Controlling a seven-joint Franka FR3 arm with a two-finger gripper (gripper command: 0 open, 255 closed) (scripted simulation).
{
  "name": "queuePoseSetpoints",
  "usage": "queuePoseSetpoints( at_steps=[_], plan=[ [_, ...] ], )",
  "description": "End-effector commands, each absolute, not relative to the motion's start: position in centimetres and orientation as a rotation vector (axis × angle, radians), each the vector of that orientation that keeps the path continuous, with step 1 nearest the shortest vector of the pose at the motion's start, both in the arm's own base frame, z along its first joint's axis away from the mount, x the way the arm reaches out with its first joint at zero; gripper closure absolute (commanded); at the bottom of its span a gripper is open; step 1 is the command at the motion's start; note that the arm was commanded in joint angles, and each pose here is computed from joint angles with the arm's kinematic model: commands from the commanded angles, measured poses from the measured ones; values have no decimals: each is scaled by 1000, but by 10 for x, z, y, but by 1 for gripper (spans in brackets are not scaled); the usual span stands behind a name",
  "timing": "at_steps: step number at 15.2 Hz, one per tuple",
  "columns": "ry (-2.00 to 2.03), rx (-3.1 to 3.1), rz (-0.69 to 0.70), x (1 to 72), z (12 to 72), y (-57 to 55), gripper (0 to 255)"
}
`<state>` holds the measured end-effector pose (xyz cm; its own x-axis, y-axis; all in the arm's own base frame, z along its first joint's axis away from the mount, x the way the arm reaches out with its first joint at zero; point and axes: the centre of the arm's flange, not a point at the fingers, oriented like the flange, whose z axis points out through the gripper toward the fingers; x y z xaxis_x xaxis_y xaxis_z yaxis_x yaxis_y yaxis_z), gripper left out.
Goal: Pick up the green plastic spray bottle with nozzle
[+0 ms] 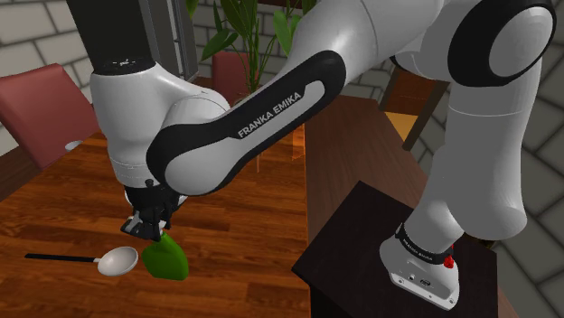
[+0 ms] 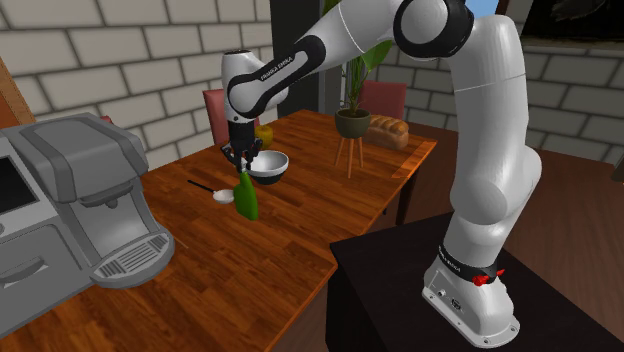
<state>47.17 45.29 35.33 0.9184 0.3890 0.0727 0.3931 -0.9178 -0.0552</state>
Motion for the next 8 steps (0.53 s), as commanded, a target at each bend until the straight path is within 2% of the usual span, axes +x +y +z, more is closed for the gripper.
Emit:
queuePoseSetpoints(
  at_steps=[1, 8],
  plan=[
    [-614, -3010, -91, 472, 353, 453, 255],
    [-614, -3010, -91, 472, 380, 453, 255]
  ],
)
